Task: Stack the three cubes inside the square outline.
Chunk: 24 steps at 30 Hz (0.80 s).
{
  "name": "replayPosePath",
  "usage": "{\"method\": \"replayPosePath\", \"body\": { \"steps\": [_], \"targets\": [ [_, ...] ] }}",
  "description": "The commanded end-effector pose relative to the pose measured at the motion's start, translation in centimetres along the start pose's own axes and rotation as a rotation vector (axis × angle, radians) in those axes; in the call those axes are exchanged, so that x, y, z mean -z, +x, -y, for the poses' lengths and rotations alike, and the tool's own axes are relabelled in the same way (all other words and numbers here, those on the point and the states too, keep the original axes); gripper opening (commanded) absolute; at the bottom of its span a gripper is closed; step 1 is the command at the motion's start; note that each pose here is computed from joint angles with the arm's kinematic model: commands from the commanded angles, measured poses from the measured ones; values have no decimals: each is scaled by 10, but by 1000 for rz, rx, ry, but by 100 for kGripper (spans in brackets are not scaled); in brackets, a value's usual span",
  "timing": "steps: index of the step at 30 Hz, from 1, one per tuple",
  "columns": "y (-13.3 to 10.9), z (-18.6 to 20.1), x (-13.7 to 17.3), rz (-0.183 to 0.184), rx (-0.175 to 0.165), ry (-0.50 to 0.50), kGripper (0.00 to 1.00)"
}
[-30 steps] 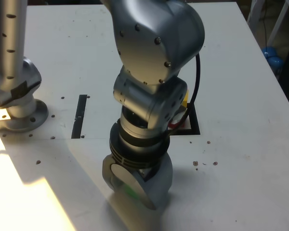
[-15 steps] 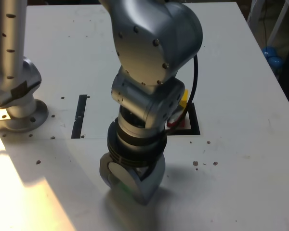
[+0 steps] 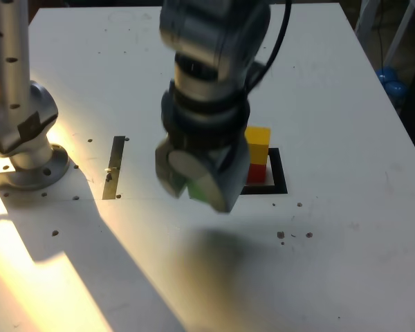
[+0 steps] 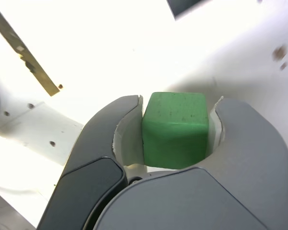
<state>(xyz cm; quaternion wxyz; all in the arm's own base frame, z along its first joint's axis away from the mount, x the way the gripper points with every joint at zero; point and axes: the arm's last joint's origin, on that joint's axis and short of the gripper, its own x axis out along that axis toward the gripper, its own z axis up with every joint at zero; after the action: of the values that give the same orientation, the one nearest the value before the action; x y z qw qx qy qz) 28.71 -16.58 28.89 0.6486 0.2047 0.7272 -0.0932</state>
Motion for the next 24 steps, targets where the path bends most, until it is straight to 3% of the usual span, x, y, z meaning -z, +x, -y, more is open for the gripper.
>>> {"method": "replayPosePath", "body": {
  "steps": [1,11,18,24],
  "targets": [
    [-12,-14,4,16,1,-26,30],
    [-43,-76,14,39,33,-146,30],
    [-37,-109,9,28,80,-206,30],
    [-28,-122,-2,21,100,-219,30]
  ]
}}
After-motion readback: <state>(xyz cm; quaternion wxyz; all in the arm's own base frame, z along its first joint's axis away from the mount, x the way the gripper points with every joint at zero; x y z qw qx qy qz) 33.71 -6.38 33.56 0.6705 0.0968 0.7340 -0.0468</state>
